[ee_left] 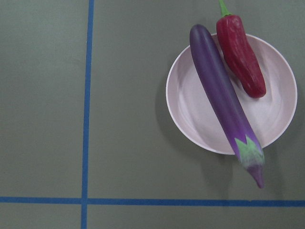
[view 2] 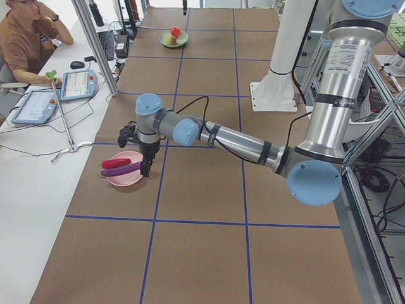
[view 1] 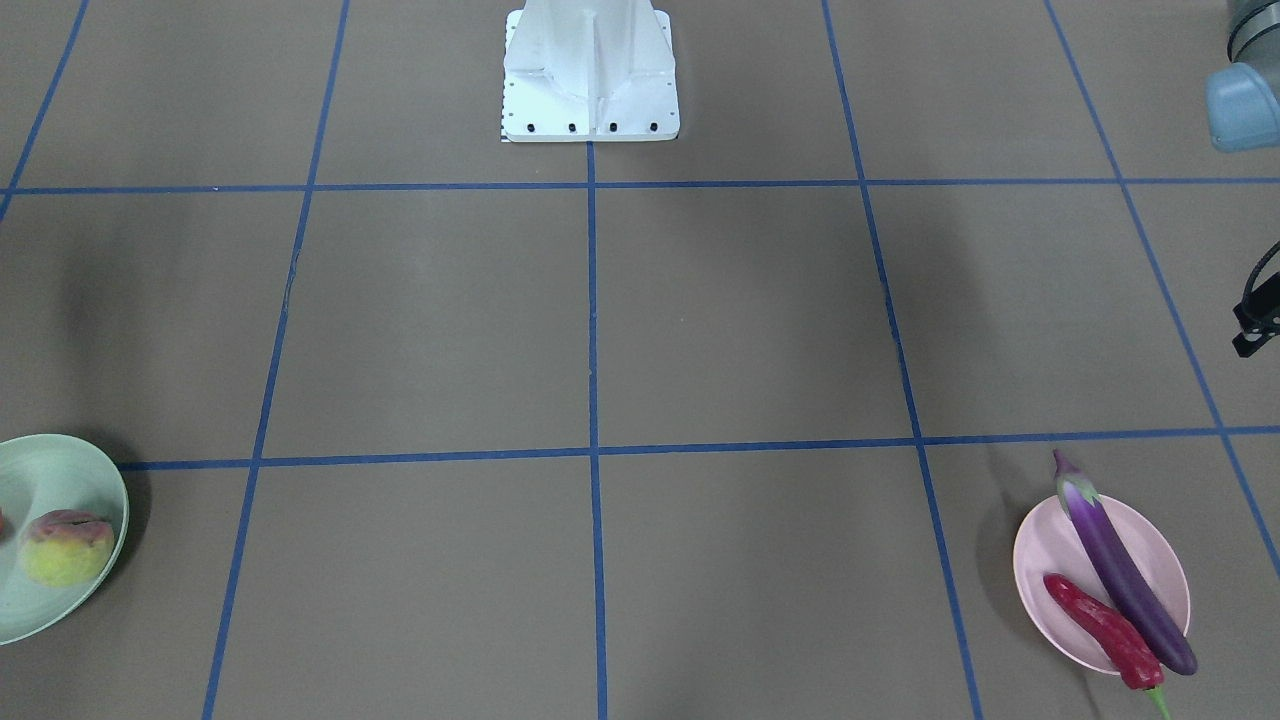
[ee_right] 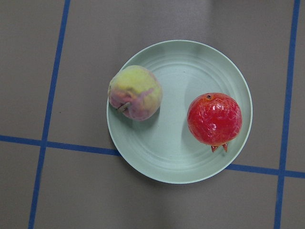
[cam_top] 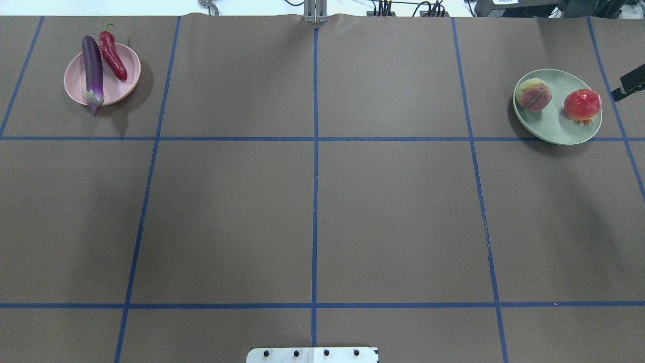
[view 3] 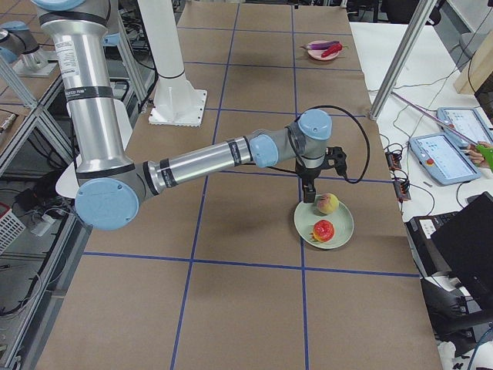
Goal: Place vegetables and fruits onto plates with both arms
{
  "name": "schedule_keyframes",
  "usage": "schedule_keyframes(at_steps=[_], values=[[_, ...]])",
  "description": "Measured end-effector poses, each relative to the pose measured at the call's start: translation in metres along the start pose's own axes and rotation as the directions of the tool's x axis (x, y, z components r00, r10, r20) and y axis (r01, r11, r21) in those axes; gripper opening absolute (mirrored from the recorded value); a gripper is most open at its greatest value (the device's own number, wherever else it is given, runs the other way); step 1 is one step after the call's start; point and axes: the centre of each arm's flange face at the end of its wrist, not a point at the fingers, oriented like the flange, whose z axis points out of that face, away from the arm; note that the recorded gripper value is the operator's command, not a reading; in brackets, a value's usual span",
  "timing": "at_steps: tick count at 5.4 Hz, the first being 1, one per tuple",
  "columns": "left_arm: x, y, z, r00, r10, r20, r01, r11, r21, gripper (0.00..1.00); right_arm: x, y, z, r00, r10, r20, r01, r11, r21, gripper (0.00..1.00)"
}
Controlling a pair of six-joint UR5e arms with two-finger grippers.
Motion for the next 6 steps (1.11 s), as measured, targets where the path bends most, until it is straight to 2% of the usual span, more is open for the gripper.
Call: schedule_keyframes(at_steps=[1, 3, 4, 6], values=[[-0.026, 0.011, -0.009, 0.998, 0.063, 0.016, -0.062, 0.998, -0.017, 1.00, 0.024, 0.013, -0.002, 0.999, 0.032, -0.001, -0.032, 0.999, 0.004, 1.00], [-0.077, 0.039, -0.018, 0.995, 0.099, 0.014, -0.098, 0.994, -0.042, 1.00, 0.066, 0.052, 0.010, 0.999, 0.047, -0.005, -0.047, 0.999, 0.027, 1.00], [-0.099, 0.055, -0.020, 0.994, 0.112, -0.017, -0.113, 0.993, -0.045, 1.00, 0.080, 0.070, 0.018, 0.998, 0.061, -0.015, -0.060, 0.998, 0.020, 1.00], [-0.136, 0.088, -0.005, 0.990, 0.052, -0.128, -0.063, 0.995, -0.078, 1.00, 0.089, 0.081, 0.023, 0.997, 0.078, -0.004, -0.078, 0.997, 0.002, 1.00]])
